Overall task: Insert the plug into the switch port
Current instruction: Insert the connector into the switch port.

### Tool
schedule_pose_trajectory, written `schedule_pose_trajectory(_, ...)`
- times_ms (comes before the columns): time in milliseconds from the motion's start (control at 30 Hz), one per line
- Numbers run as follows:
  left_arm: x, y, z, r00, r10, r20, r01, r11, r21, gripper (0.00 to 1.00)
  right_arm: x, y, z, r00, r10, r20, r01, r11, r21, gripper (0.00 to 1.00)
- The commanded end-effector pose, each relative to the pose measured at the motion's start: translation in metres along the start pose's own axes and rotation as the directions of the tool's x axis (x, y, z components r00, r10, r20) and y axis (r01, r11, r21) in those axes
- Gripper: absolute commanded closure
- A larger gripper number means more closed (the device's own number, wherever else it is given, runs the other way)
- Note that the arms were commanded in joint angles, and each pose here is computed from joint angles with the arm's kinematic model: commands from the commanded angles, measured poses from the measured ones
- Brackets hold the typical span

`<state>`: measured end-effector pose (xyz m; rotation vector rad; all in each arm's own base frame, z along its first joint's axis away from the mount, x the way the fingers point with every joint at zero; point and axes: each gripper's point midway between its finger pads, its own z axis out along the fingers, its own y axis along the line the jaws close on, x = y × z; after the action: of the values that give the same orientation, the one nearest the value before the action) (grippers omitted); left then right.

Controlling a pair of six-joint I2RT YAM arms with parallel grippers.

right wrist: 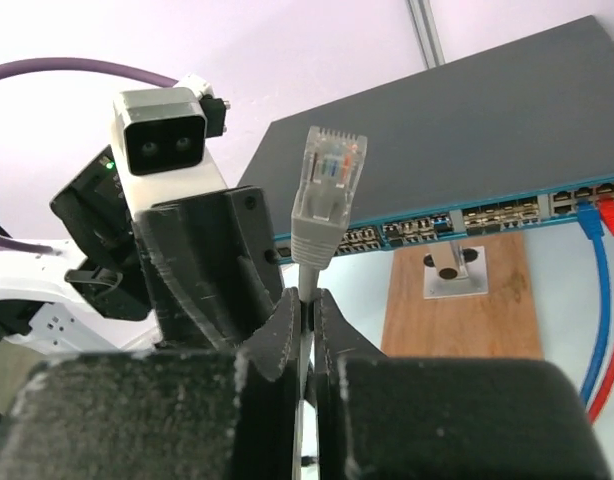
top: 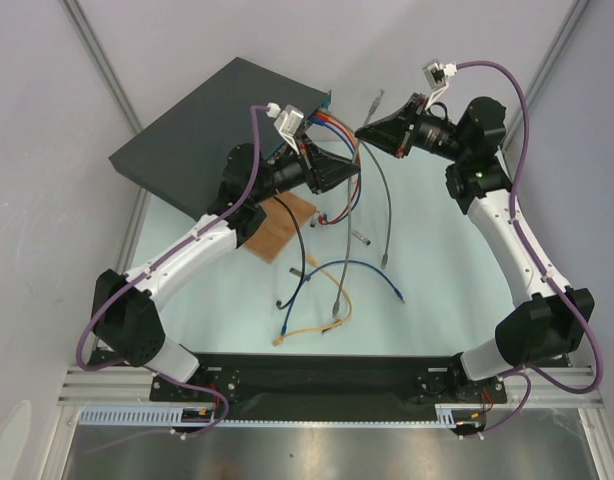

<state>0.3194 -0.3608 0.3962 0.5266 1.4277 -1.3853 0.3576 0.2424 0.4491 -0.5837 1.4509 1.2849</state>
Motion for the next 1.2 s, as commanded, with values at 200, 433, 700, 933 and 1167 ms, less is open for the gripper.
schedule_pose_trajectory(200, -0.056, 0.002, -0.047, 0.977, 0.214, -0.010, -0.214, 0.973, -0.091, 0.23, 0.008, -0.001, -0.014, 0.952, -0.260, -0.163, 0.275, 0.959, 0.070, 1.00)
schedule_pose_trajectory(433, -0.081, -0.010, -0.073, 0.957, 0.256, -0.140, -0.279, 0.941, -0.191, 0.21, 0.055, -0.001, -0.018, 0.817, -0.413, -0.401, 0.478, 0.876, 0.071, 1.00)
schedule_pose_trajectory(700, -0.078, -0.020, -0.064, 0.973, 0.166, -0.158, -0.192, 0.967, -0.167, 0.20, 0.078, 0.017, -0.012, 0.714, -0.502, -0.488, 0.576, 0.817, 0.002, 1.00)
schedule_pose_trajectory(933, -0.058, -0.022, -0.050, 0.953, 0.208, -0.221, -0.245, 0.957, -0.156, 0.22, 0.078, 0.024, -0.008, 0.695, -0.523, -0.493, 0.596, 0.803, -0.011, 1.00)
schedule_pose_trajectory(1167, -0.049, -0.012, -0.038, 0.944, 0.176, -0.278, -0.229, 0.958, -0.174, 0.36, 0.081, 0.036, -0.005, 0.667, -0.565, -0.487, 0.631, 0.775, -0.034, 1.00)
